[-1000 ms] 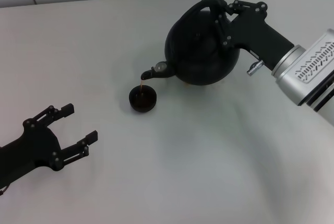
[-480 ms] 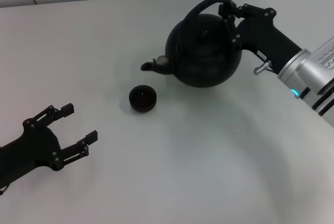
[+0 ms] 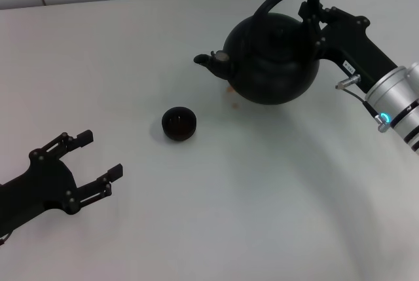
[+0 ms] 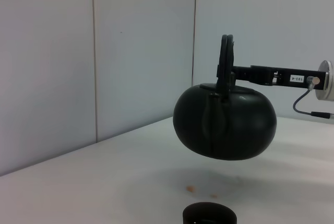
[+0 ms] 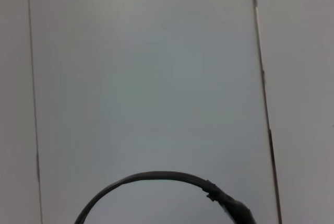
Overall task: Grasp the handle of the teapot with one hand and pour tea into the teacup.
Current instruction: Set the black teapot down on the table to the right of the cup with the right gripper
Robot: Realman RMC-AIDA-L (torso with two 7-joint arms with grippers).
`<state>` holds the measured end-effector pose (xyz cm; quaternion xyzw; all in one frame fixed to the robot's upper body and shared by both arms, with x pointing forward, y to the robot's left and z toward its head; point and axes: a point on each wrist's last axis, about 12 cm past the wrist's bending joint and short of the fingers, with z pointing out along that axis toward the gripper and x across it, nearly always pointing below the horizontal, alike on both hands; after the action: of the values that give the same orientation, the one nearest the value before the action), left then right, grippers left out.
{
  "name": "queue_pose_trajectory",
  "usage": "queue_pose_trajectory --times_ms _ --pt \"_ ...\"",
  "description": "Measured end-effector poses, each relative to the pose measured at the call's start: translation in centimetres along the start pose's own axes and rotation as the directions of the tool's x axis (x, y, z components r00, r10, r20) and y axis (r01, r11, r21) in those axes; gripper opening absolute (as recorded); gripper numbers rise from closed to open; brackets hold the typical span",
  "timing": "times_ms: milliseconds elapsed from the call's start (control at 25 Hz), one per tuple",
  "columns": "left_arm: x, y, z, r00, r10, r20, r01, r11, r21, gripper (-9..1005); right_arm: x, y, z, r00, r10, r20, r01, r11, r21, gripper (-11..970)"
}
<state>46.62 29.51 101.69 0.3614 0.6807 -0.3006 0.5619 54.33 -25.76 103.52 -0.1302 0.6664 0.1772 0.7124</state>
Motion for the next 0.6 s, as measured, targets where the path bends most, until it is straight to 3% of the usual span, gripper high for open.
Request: queue_pose_trajectory --times_ms 600 --pt "0.00 0.01 -0.01 1.000 0.000 0.001 0.000 1.000 -0.001 833 0.84 -0.51 -0.41 0.996 -0.059 -0.070 0.061 0.998 0.022 91"
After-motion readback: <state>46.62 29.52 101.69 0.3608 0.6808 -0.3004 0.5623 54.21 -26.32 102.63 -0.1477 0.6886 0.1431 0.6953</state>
